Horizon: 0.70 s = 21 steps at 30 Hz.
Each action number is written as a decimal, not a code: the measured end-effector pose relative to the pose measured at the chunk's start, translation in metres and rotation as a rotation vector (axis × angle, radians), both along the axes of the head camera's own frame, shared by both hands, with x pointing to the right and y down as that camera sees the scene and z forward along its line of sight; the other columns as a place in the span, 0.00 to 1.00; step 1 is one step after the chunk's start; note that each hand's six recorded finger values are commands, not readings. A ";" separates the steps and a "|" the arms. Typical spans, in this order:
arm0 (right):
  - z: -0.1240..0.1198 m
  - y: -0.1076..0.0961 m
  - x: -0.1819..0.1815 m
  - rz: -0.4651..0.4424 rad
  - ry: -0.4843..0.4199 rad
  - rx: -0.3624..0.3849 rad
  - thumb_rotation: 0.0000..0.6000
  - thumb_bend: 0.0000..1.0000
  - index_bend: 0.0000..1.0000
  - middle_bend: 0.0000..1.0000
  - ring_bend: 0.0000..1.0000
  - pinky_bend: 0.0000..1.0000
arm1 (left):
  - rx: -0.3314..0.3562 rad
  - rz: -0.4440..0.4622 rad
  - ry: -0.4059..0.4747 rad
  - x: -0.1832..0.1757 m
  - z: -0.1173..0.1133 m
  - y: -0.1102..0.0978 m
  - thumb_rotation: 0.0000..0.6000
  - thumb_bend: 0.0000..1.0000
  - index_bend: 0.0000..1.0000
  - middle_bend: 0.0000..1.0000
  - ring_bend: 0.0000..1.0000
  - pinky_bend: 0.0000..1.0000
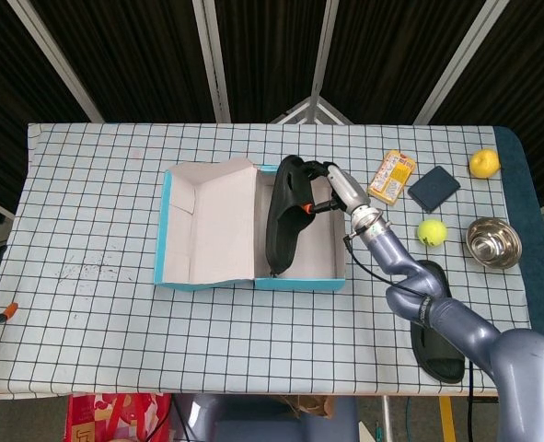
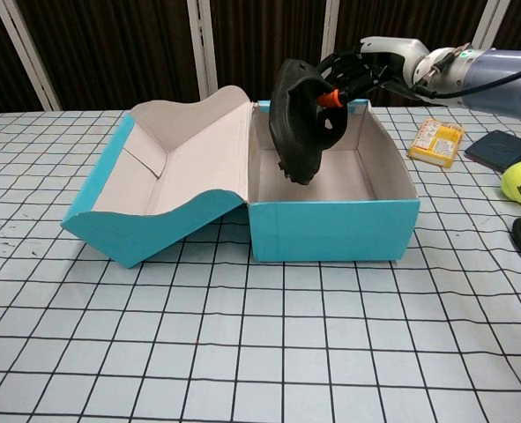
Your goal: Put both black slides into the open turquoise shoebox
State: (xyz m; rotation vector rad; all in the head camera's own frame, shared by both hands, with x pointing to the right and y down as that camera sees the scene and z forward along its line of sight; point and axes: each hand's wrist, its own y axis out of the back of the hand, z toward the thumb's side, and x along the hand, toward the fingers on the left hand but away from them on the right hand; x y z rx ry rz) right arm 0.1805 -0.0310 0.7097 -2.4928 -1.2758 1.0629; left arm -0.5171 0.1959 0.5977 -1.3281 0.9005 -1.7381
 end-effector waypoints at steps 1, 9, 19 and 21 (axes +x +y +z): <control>0.002 0.001 0.000 0.000 0.000 -0.004 1.00 0.31 0.42 0.47 0.30 0.00 | 0.000 0.000 0.000 0.000 0.000 0.000 1.00 0.28 0.11 0.00 0.00 0.09; 0.014 0.006 -0.002 -0.004 -0.008 -0.017 1.00 0.31 0.42 0.48 0.30 0.00 | -0.002 0.000 -0.003 0.000 0.001 0.000 1.00 0.28 0.11 0.00 0.00 0.09; 0.021 0.011 -0.008 -0.001 -0.029 -0.020 1.00 0.31 0.42 0.49 0.30 0.00 | -0.002 -0.005 -0.002 -0.002 0.001 -0.001 1.00 0.28 0.11 0.00 0.00 0.09; 0.021 0.011 -0.010 -0.004 -0.035 -0.020 1.00 0.31 0.42 0.49 0.30 0.00 | -0.003 -0.006 -0.003 -0.002 0.001 -0.001 1.00 0.28 0.11 0.00 0.00 0.09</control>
